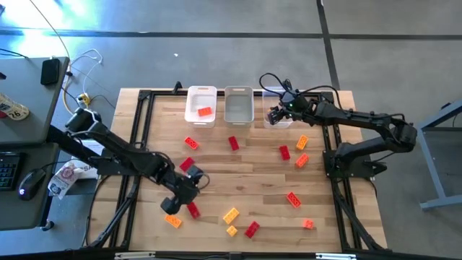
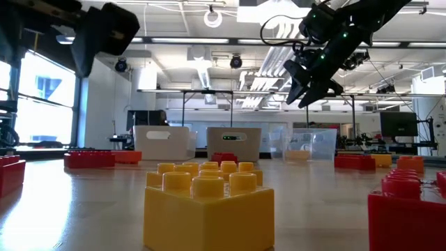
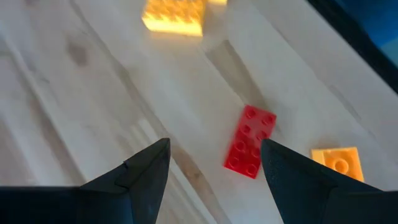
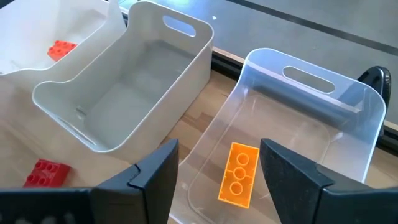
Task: Sort & place blocks by color
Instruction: Put the red game piece into the gray bin
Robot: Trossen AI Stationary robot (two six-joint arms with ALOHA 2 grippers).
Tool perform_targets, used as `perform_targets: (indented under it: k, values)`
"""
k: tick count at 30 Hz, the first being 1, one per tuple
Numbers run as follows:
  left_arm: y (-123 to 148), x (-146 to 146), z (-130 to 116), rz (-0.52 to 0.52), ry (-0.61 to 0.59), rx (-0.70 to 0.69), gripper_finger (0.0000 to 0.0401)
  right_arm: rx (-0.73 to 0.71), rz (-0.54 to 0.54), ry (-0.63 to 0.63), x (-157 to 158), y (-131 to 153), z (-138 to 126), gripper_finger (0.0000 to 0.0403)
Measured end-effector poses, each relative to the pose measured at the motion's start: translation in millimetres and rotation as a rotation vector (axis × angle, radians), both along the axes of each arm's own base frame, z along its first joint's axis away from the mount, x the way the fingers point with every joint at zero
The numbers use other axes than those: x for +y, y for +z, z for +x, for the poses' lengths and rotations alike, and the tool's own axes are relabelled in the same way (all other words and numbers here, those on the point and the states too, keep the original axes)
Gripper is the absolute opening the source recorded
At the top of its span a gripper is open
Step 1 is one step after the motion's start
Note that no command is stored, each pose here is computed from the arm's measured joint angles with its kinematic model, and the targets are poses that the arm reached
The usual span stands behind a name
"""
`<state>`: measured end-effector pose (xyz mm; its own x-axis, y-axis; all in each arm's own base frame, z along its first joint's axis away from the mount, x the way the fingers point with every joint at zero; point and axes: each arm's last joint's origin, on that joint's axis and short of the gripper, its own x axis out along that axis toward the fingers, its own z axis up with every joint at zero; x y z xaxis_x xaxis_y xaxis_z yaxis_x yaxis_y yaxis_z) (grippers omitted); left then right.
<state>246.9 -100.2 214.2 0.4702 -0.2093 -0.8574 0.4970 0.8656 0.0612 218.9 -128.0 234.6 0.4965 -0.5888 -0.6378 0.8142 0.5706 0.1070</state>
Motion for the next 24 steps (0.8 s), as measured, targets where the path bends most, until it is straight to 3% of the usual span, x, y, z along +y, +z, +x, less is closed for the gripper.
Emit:
perform_targets:
  k: [24]
  values:
    - [-49.3,-32.4,10.1,0.019,-0.007,0.148,0.0236,0.016,-0.013,0.017,0.1,-0.1,0.0,0.0211]
